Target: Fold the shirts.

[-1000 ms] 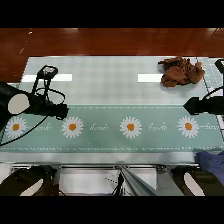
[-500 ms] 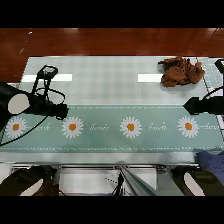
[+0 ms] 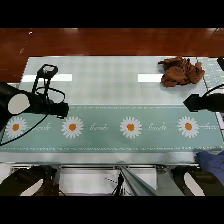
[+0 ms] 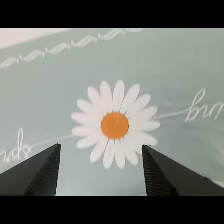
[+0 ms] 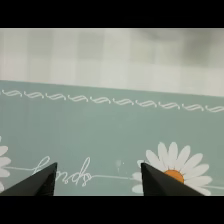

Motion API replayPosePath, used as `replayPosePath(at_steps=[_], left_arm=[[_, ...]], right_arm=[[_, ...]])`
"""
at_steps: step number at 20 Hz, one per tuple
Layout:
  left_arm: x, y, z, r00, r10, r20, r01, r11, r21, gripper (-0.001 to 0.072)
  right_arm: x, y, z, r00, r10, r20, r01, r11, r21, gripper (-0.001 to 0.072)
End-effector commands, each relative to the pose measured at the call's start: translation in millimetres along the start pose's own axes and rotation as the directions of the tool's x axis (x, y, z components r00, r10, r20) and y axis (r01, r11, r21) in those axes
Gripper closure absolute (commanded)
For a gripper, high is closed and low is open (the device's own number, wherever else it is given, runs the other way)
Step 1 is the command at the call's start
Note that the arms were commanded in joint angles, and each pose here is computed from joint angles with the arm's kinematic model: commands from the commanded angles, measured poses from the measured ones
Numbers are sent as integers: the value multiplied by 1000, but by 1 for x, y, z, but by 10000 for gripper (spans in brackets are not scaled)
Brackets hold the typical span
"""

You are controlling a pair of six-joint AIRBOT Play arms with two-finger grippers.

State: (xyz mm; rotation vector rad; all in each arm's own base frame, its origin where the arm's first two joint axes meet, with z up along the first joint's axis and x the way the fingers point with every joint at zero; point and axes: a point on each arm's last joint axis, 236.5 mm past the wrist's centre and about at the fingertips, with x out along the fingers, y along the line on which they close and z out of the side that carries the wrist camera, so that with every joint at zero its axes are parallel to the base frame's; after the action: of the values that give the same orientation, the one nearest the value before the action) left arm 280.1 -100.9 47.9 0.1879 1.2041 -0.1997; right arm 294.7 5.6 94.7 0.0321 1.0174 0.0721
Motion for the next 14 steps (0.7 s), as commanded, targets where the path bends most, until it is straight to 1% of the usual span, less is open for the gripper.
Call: replayPosePath(at_steps=[1, 3, 4, 6, 7, 9, 11, 14], left_arm=[[-1, -4, 26, 994, -19, 109, 19, 1000, 1, 101], [-1, -4, 26, 994, -19, 109, 19, 1000, 1, 101], [-1, -4, 26, 994, -19, 110, 19, 1000, 1, 101], [-3, -4, 38, 987, -19, 160, 19, 1000, 5, 101], [-5, -5, 48, 979, -22, 203, 21, 1000, 8, 101], [-9, -8, 63, 964, -34, 265, 32, 999, 11, 101], [-11, -9, 70, 954, -39, 296, 38, 999, 12, 101], [-11, -9, 71, 953, -40, 300, 38, 999, 12, 101]], right_arm=[[-2, -1, 30, 992, -6, 127, 5, 1000, 12, 112], [-4, -15, 62, 966, -59, 251, 59, 998, 9, 113], [-5, -33, 85, 934, -127, 334, 116, 992, 53, 113], [0, -69, 122, 862, -234, 450, 156, 967, 203, 113], [12, -85, 131, 851, -259, 458, 149, 954, 262, 113], [50, -110, 135, 882, -269, 388, 125, 925, 359, 112], [89, -126, 143, 909, -257, 328, 105, 903, 417, 112], [141, -136, 162, 933, -227, 279, 80, 887, 455, 111]])
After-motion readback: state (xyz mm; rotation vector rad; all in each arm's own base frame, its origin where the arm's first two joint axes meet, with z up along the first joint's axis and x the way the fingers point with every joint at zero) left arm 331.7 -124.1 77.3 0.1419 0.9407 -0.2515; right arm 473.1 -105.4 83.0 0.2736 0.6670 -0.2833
